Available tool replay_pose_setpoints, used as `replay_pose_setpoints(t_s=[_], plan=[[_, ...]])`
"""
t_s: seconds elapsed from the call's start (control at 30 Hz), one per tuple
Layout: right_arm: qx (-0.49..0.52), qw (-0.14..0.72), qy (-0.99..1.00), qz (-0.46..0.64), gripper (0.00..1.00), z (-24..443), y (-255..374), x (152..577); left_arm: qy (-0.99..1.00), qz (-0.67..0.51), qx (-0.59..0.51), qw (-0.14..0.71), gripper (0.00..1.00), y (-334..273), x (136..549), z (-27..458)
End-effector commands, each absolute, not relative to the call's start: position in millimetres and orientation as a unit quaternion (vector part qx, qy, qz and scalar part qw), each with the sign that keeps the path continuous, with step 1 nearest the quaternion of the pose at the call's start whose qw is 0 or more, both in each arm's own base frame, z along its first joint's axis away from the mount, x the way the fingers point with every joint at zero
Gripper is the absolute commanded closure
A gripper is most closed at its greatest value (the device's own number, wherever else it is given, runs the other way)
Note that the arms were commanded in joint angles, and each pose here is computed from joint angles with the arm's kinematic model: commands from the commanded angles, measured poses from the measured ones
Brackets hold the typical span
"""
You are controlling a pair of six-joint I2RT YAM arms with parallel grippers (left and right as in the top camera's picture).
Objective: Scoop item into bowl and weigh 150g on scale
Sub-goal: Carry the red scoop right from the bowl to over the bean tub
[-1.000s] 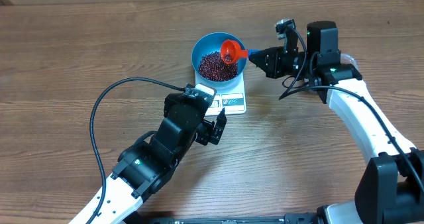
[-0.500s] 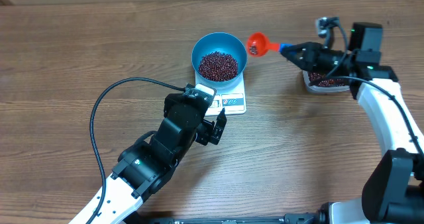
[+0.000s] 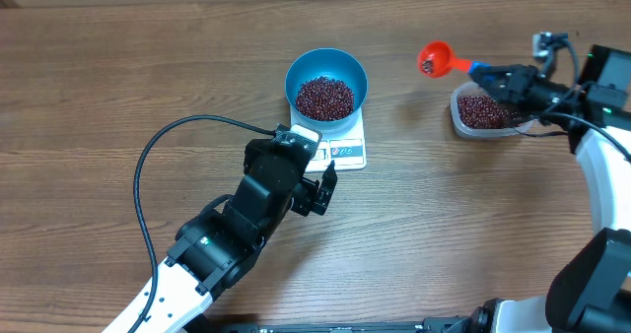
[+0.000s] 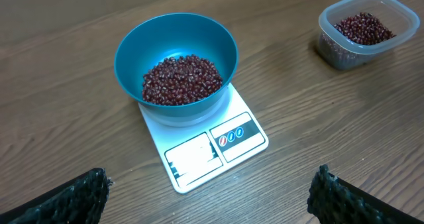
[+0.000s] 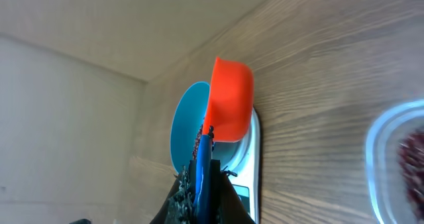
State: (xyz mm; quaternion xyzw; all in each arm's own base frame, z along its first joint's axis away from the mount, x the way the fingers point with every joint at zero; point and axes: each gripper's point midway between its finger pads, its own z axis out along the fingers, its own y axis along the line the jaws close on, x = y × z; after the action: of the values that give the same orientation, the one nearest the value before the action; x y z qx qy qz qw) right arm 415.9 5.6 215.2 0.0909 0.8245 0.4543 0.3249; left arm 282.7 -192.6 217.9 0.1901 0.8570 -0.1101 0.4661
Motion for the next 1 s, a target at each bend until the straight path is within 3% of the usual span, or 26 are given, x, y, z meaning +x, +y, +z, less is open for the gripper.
replay_pose_setpoints(t_s=[0.0,0.43,0.67,0.97], plan=[[0.093,0.339,0.820,0.452,0.96,225,-8,408,0.851,-0.112,0.184,0.478,0.00,-190,284,227],[0.117,0.357,0.827,0.418,0.96,214,-54,393,0.848,-0.109,0.191,0.482,0.00,-191,284,228],[0.129,0.355,0.862,0.338,0.96,191,-76,391,0.848,-0.109,0.191,0.482,0.00,-191,284,229],[0.080,0.363,0.889,0.267,0.96,194,-83,380,0.848,-0.109,0.191,0.482,0.01,-191,284,229]])
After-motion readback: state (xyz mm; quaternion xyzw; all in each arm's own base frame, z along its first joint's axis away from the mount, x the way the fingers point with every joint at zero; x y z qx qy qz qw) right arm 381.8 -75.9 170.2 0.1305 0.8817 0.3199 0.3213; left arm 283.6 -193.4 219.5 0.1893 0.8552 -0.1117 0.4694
